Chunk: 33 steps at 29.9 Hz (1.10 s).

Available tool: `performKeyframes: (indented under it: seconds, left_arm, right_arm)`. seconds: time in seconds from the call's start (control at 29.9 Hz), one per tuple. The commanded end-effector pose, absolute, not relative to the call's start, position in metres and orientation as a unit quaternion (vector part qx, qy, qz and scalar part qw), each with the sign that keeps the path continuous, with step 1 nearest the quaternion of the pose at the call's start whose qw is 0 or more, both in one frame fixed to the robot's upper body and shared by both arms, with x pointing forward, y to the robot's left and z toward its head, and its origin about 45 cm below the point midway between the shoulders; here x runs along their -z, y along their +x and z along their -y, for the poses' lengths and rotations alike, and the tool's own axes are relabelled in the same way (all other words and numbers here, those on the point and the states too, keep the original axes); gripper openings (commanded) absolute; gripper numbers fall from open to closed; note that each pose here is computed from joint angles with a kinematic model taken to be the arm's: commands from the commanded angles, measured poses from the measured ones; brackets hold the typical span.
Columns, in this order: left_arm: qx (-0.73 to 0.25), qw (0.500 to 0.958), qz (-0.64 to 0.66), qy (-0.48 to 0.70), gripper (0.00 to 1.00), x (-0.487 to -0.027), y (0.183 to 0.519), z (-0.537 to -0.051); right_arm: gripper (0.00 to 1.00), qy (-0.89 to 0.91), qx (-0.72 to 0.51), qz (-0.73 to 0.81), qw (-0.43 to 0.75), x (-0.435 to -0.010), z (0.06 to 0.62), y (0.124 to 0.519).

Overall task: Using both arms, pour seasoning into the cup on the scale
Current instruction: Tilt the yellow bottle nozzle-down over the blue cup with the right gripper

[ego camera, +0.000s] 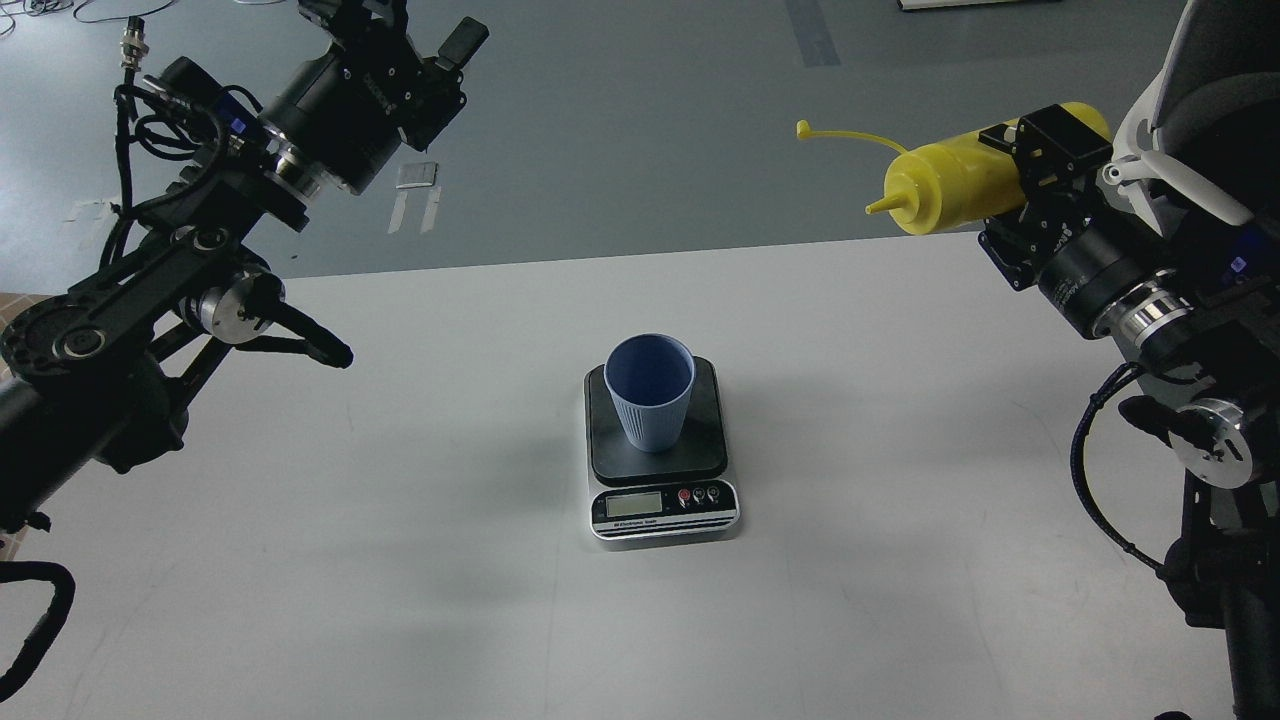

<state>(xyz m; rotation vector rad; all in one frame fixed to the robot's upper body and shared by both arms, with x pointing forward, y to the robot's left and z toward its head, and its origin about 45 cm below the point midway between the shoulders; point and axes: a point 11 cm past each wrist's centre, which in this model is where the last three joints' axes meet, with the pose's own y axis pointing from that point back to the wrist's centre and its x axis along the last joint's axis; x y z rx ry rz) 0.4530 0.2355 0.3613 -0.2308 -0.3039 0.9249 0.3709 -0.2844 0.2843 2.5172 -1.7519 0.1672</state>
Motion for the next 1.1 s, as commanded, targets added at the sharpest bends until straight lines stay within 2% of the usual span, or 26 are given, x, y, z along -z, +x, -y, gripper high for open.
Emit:
performKeyframes:
  seconds: [0.0,0.27,0.6,0.77,1.07]
  left_arm:
    - [-0.445,0.877,0.142,-0.111,0.98,-0.359,0.453,-0.236]
    - [-0.449,0.874,0.144,-0.119,0.98,-0.365,0.454,-0.24]
    - [-0.46,0.866,0.145,-0.131,0.98,-0.371,0.453,-0.255]
    - [-0.461,0.866,0.145,-0.127,0.98,-0.371,0.452,-0.261]
    - [-0.467,0.861,0.148,-0.14,0.98,-0.378,0.452,-0.266]
  right_arm:
    - [0.0,0.82,-0.124,0.551,0.091,-0.297,0.261,0.376]
    - [0.0,0.813,-0.245,0.498,0.178,-0.312,0.211,0.388]
    - [0.0,0.813,-0.36,0.387,0.245,-0.288,0.144,0.37]
    - [0.0,0.804,-0.405,0.331,0.282,-0.271,0.13,0.36]
    - [0.0,0.776,-0.446,0.35,0.277,-0.275,0.133,0.362]
